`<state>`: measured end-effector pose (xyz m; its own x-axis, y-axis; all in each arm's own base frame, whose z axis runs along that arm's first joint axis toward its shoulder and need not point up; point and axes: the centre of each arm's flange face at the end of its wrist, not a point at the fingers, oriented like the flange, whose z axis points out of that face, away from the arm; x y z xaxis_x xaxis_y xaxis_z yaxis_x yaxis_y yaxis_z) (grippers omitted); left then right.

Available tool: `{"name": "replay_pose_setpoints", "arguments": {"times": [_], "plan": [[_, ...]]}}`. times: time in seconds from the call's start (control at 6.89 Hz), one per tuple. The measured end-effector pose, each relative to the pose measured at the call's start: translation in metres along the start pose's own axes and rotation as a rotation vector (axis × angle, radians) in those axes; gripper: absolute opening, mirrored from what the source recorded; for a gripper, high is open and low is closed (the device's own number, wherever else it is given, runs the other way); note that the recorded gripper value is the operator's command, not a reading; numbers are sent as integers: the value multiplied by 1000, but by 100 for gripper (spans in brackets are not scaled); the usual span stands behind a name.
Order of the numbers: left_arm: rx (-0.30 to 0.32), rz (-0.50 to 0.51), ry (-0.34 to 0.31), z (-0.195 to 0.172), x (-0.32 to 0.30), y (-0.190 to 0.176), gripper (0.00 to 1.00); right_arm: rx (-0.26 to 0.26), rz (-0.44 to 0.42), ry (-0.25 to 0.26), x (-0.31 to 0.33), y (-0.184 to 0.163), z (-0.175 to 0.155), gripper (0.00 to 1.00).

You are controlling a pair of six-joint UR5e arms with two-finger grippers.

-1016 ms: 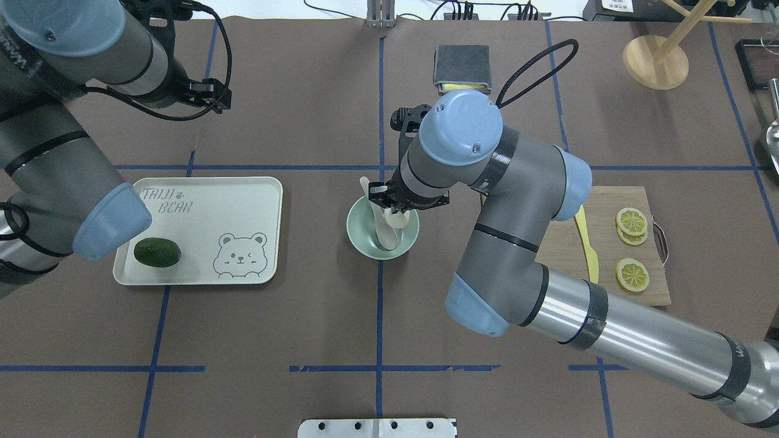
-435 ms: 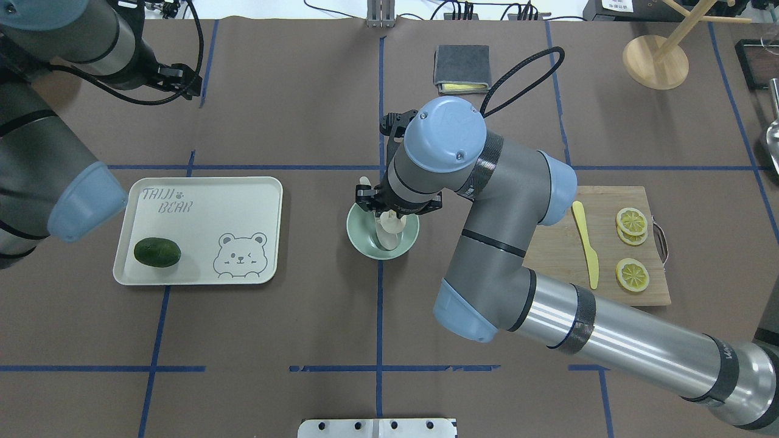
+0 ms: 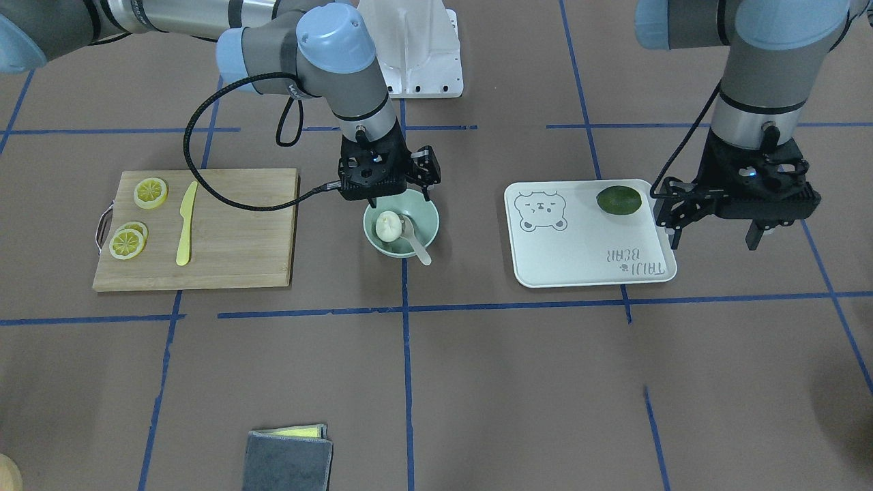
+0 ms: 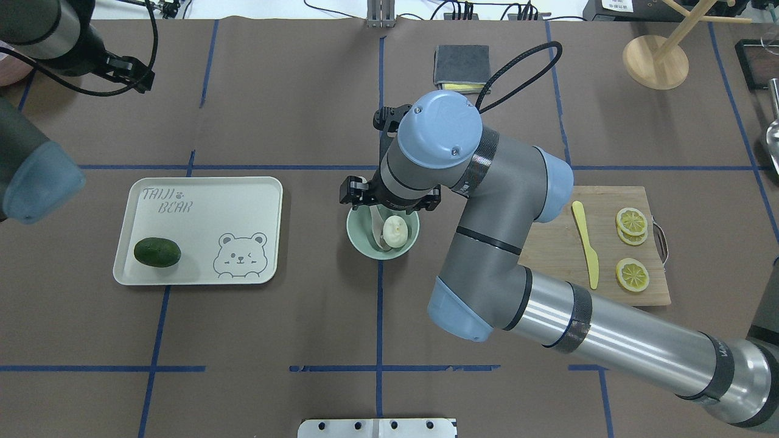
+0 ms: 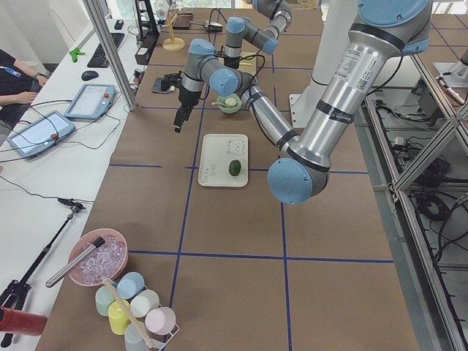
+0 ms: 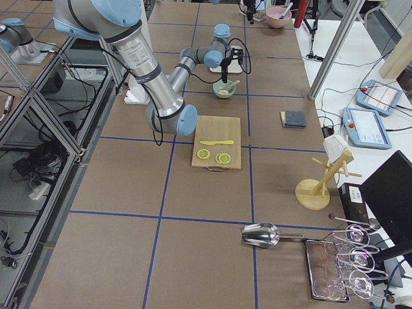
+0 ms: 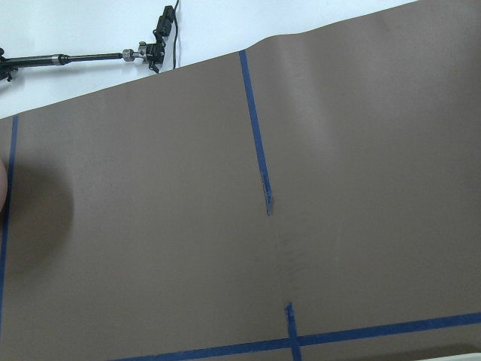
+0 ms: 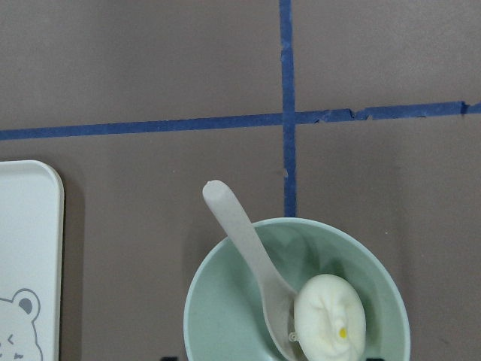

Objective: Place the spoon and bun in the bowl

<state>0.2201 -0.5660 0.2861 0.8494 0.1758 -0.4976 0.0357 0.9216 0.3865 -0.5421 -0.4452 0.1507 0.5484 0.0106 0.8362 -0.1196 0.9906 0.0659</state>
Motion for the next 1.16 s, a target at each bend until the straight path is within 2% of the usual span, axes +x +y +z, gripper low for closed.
{"name": "replay_pose_setpoints", "arguments": {"times": [0.29,0.44,0.73,0.87,1.16], "plan": [[-20,70,-20,-2,-63,-1,100,24,9,7,8,-10,-18,100],[-46,105,-5,-3,-103,2,100,28,13,42,21,-16,-40,100],[-113,118,43,4,-182,26,100,28,-42,141,73,-34,-90,100],[-141,114,40,9,-226,40,100,8,-79,167,114,-53,-112,100],[-203,116,29,24,-309,64,100,-56,-144,173,236,-100,-159,100]]}}
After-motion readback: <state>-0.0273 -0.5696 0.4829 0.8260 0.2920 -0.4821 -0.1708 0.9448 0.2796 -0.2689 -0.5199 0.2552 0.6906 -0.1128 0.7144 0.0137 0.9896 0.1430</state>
